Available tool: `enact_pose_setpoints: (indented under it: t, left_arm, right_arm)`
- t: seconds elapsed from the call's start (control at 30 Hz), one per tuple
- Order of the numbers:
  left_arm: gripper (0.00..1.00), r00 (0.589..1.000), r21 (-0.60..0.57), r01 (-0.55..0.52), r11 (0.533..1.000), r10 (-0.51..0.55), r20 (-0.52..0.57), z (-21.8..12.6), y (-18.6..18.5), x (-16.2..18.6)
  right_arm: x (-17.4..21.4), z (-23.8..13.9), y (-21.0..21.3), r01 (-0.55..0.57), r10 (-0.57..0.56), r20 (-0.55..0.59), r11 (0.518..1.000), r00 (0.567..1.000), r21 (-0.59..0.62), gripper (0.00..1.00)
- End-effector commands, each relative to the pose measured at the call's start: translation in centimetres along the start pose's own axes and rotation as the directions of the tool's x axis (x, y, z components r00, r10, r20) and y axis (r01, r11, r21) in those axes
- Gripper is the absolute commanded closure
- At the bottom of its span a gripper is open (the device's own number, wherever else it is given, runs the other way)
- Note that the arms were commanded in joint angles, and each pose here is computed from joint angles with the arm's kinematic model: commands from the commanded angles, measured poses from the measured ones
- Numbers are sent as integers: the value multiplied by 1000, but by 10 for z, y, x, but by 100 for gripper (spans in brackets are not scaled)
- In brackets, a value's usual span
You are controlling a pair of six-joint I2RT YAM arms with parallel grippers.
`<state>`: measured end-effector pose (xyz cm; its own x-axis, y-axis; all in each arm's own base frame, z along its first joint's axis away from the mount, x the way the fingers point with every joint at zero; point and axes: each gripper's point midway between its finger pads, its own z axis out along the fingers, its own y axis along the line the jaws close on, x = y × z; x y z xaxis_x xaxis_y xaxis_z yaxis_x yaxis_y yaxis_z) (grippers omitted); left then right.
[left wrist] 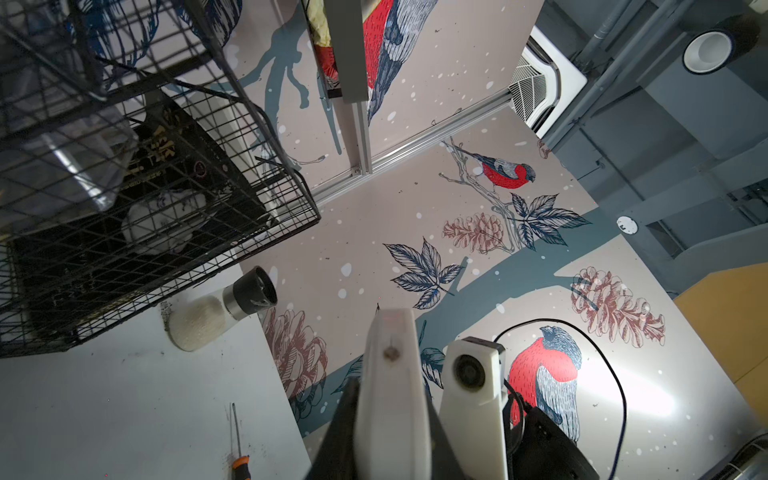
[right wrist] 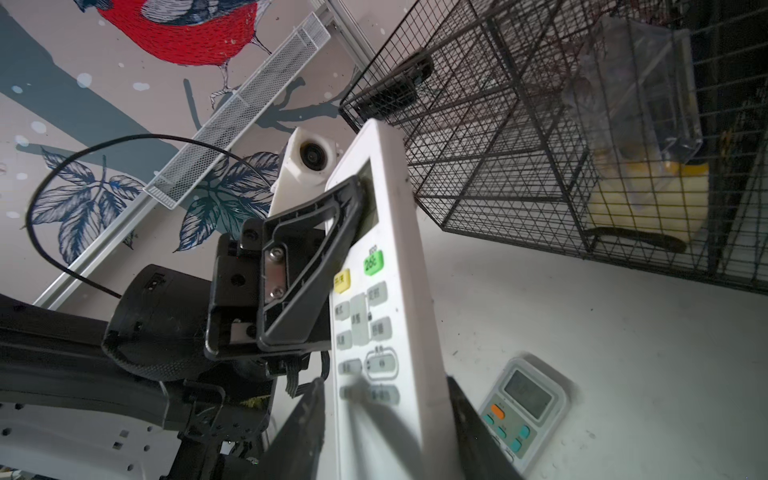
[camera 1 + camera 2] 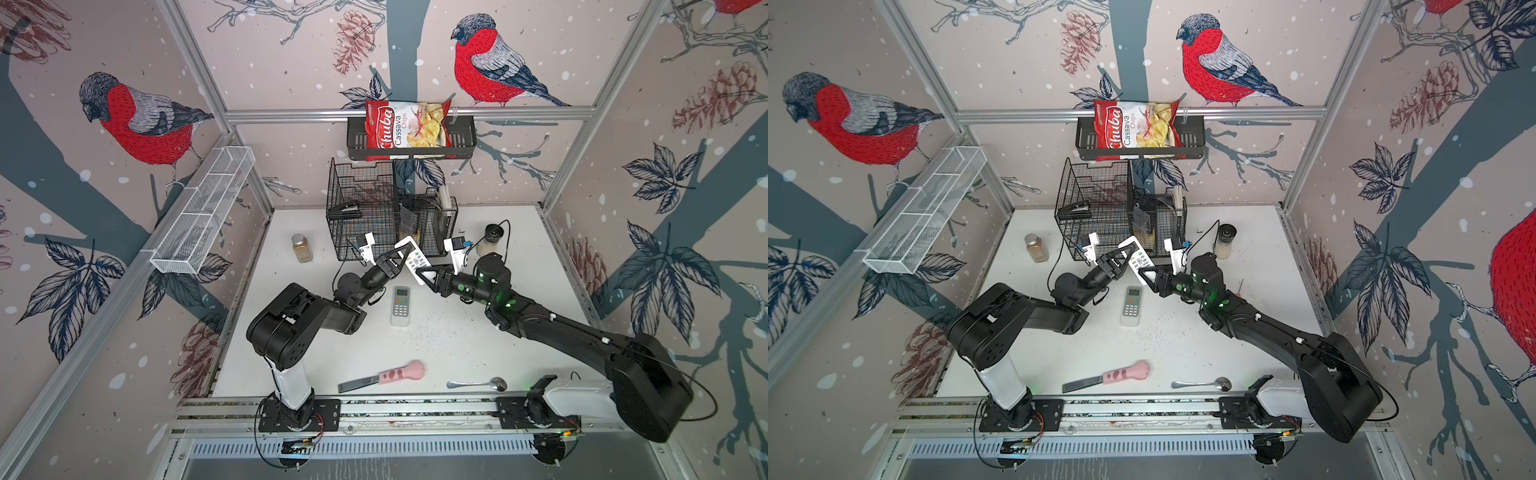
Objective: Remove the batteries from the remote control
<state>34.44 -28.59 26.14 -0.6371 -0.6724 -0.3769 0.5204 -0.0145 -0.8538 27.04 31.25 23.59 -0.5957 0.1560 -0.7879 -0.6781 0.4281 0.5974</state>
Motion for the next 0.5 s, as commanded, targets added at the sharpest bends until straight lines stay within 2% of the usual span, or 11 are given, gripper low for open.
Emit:
enact_pose_setpoints:
  t: [0.0, 0.23, 0.47]
  left_arm:
    - [100, 996, 168, -81, 982, 75, 40, -1, -44, -8]
    - [100, 996, 216, -88, 972, 81, 42, 0, -65, -12]
    - [100, 996, 243, -91, 966, 82, 46, 0, -77, -15]
  right_arm:
    - [-15, -4, 40, 65, -57, 48, 980, 997, -186, 54]
    - [-18, -3, 36, 64, -55, 55, 979, 997, -191, 52]
    - [-23, -3, 44, 83, -66, 78, 969, 995, -234, 57]
